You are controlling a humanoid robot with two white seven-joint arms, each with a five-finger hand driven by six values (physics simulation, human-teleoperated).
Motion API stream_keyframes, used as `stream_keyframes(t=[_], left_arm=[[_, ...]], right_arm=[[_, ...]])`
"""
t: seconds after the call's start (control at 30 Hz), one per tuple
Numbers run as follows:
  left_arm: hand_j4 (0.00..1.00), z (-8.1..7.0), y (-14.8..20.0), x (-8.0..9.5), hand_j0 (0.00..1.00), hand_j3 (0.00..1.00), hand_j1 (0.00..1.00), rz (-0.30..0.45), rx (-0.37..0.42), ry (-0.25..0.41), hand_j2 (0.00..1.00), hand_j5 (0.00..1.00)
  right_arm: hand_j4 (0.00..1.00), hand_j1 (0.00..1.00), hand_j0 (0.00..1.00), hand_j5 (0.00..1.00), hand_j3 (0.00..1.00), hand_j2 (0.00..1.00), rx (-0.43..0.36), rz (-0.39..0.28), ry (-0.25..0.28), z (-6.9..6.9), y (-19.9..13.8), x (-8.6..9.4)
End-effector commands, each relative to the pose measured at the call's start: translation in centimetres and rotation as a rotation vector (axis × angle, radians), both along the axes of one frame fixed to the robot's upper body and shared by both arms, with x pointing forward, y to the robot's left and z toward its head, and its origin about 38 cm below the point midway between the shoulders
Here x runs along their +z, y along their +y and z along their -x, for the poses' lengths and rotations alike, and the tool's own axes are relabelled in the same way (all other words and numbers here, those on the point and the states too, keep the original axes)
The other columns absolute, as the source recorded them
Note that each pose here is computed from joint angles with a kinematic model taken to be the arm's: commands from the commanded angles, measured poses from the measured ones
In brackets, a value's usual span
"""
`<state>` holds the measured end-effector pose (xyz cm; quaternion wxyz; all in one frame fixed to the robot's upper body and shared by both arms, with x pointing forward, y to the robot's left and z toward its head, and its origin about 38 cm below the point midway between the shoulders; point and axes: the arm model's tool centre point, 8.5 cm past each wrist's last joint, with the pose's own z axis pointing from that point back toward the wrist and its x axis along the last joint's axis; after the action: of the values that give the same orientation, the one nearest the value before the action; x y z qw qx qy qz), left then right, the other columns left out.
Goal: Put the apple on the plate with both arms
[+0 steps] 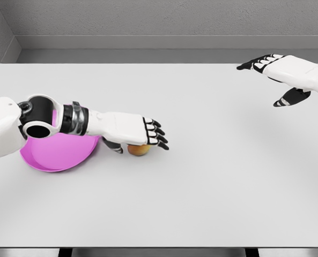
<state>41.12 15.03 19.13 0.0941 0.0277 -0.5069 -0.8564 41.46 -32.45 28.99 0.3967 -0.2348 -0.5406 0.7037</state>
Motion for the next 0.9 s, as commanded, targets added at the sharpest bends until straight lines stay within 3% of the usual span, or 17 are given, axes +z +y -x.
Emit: stream_keyframes(t=[0.0,0.2,0.3,0.53,0.67,0.7,0.77,0.87], left_arm=[[1.00,0.0,-0.9,-0.2,1.00,1.00,1.00,0.006,-0.011,0.006,1.00,1.00],[1.00,-1.9,-0.4,-1.7,1.00,1.00,1.00,-0.053,0.046,0.020,1.00,1.00],[1.00,-2.2,-0.3,-2.2,1.00,1.00,1.00,-0.095,0.048,0.008,1.00,1.00],[1.00,-2.7,-1.1,-2.7,1.00,1.00,1.00,-0.110,0.049,0.004,1.00,1.00],[0.91,-2.8,-0.9,-2.6,0.91,0.91,0.91,-0.117,0.050,-0.004,0.91,0.91],[0.82,-2.7,-0.9,-2.7,0.82,0.82,0.82,-0.125,0.048,-0.009,0.82,0.82],[0.75,-2.7,-1.0,-2.7,0.75,0.75,0.75,-0.126,0.045,-0.010,0.75,0.75],[0.71,-2.6,-0.9,-2.9,0.71,0.71,0.71,-0.152,0.042,-0.004,0.71,0.71]], right_arm=[[1.00,1.00,1.00,1.00,1.00,1.00,0.001,-0.001,-0.001,0.0,0.0,0.1],[1.00,1.00,1.00,1.00,1.00,1.00,0.002,0.001,0.007,0.1,0.0,-0.3],[1.00,1.00,1.00,1.00,1.00,1.00,0.002,0.001,0.007,0.1,0.0,-0.3],[1.00,1.00,1.00,1.00,1.00,1.00,0.003,-0.001,0.007,0.1,0.1,-0.3],[1.00,1.00,1.00,1.00,1.00,1.00,0.004,-0.001,0.008,0.2,0.1,-0.3],[1.00,1.00,1.00,1.00,1.00,1.00,0.003,0.001,0.008,0.2,0.1,-0.3],[1.00,1.00,1.00,1.00,1.00,1.00,0.004,-0.001,0.008,0.2,0.1,-0.3],[1.00,1.00,1.00,1.00,1.00,1.00,0.003,0.001,0.008,0.2,0.1,-0.3]])
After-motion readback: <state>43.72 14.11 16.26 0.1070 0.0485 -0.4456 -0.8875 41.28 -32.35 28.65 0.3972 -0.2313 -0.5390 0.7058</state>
